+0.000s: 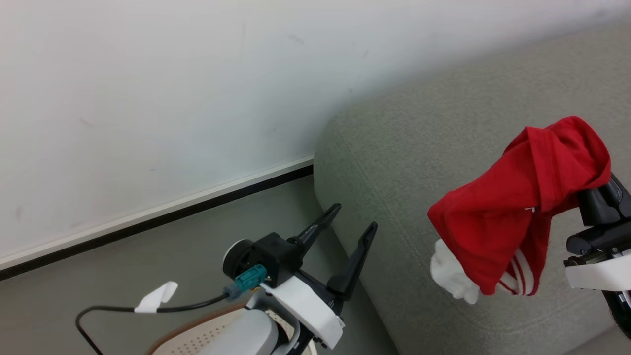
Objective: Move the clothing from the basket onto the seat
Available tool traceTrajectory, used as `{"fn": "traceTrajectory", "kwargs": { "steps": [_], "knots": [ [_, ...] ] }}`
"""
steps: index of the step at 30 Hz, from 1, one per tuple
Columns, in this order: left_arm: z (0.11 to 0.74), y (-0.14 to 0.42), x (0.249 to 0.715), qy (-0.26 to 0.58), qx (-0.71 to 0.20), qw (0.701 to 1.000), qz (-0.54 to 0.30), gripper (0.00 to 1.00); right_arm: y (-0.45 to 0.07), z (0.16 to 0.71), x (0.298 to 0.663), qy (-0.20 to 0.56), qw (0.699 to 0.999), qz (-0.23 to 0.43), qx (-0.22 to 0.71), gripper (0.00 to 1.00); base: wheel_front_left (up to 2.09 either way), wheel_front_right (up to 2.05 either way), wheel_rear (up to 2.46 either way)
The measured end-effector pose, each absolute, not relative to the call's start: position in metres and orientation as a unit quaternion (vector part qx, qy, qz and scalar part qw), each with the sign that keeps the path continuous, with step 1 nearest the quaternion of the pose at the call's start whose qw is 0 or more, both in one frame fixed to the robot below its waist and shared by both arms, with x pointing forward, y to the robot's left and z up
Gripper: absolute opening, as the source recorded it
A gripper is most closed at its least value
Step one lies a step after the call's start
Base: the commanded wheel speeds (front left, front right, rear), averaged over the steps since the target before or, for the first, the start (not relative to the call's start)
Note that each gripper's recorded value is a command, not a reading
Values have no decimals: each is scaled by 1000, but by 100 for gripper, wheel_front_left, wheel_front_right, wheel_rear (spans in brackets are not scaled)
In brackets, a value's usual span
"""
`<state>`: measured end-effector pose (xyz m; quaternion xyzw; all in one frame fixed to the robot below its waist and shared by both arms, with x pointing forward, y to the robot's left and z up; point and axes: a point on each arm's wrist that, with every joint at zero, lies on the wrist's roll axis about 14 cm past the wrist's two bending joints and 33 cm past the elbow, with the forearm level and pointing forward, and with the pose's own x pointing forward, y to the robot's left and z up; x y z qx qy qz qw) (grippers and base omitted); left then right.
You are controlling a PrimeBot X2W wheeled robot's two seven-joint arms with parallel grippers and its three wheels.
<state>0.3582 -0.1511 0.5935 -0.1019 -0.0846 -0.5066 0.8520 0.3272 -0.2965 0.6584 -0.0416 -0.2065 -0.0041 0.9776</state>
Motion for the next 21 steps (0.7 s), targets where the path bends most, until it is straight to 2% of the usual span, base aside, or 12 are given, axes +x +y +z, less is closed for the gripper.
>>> {"fn": "traceTrajectory", "kwargs": {
  "steps": [11,21],
  "knots": [
    [573,-188,351,-69,-88,824,-556,100,-332,653,288,-202,975,-81,-44,0,0,0,0],
    [557,-200,357,-49,-96,816,-567,100,-341,655,291,-202,973,-100,-40,0,0,0,0]
  ]
}}
